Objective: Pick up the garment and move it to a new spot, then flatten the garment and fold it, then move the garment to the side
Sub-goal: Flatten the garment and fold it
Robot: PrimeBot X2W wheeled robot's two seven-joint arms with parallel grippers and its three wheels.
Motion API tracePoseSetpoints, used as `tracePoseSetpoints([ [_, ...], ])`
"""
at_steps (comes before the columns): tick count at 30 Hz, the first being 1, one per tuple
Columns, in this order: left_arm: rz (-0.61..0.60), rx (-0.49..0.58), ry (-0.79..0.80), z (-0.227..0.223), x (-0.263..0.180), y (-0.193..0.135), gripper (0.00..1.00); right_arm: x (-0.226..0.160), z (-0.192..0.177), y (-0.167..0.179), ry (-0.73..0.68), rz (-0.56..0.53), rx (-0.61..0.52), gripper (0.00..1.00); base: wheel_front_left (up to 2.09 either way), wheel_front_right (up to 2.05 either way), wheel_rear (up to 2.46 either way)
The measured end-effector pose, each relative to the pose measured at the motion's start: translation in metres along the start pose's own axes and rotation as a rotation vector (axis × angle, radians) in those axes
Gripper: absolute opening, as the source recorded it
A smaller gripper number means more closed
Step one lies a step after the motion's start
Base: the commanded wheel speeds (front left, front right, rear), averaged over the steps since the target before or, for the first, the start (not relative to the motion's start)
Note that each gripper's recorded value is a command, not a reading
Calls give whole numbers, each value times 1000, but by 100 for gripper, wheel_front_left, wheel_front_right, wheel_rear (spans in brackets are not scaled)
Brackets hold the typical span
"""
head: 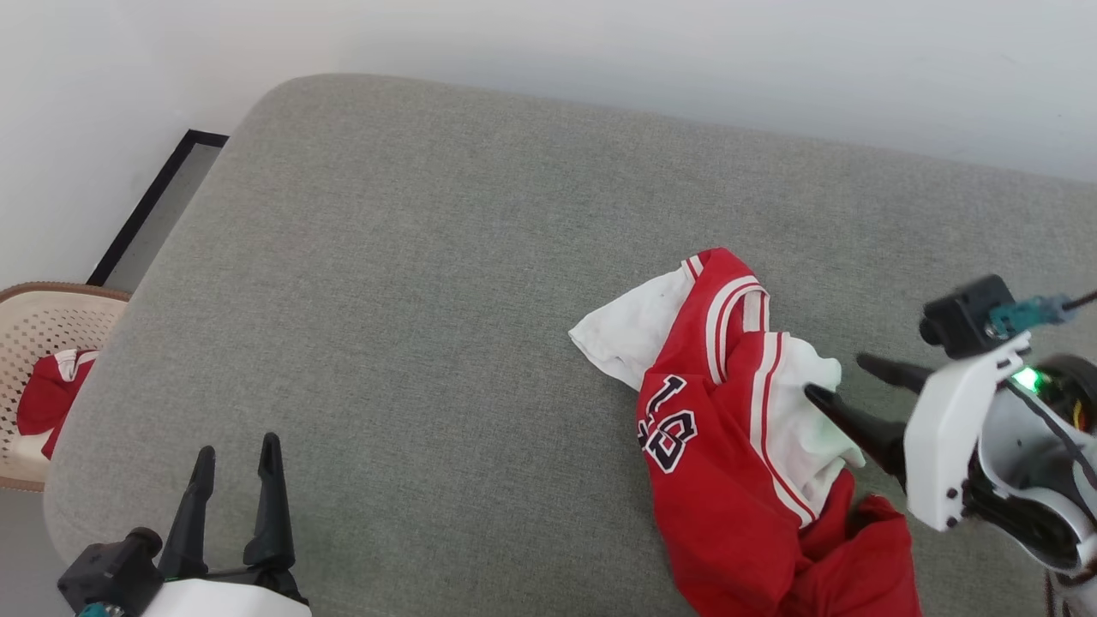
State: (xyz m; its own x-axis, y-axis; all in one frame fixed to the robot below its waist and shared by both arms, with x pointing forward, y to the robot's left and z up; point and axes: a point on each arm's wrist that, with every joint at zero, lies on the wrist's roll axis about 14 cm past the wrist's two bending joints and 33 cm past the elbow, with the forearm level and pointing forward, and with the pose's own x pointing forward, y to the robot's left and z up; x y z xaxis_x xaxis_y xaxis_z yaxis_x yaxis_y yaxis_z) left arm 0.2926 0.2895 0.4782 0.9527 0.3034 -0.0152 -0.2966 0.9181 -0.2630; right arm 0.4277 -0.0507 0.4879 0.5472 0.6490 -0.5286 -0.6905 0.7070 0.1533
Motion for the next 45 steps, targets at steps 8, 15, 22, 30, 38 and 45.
tracePoseSetpoints([
  [8,-7,4,23,-6,0,-2,100,9,-43,-11,105,-20,127,100,0,0,0],
  [15,0,7,31,-8,3,-2,100,33,-67,-3,190,15,148,58,0,0,0],
  [22,7,7,33,-9,4,0,100,43,-54,-10,170,19,123,0,0,0,0],
  [30,-3,1,35,-10,7,-4,100,28,-34,-52,113,-78,108,0,0,0,0],
  [38,-16,0,43,-13,11,-8,100,-7,-23,-121,93,-261,89,0,0,0,0],
  [45,-27,5,48,-14,15,-11,100,-33,-27,-175,109,-420,102,0,0,0,0],
])
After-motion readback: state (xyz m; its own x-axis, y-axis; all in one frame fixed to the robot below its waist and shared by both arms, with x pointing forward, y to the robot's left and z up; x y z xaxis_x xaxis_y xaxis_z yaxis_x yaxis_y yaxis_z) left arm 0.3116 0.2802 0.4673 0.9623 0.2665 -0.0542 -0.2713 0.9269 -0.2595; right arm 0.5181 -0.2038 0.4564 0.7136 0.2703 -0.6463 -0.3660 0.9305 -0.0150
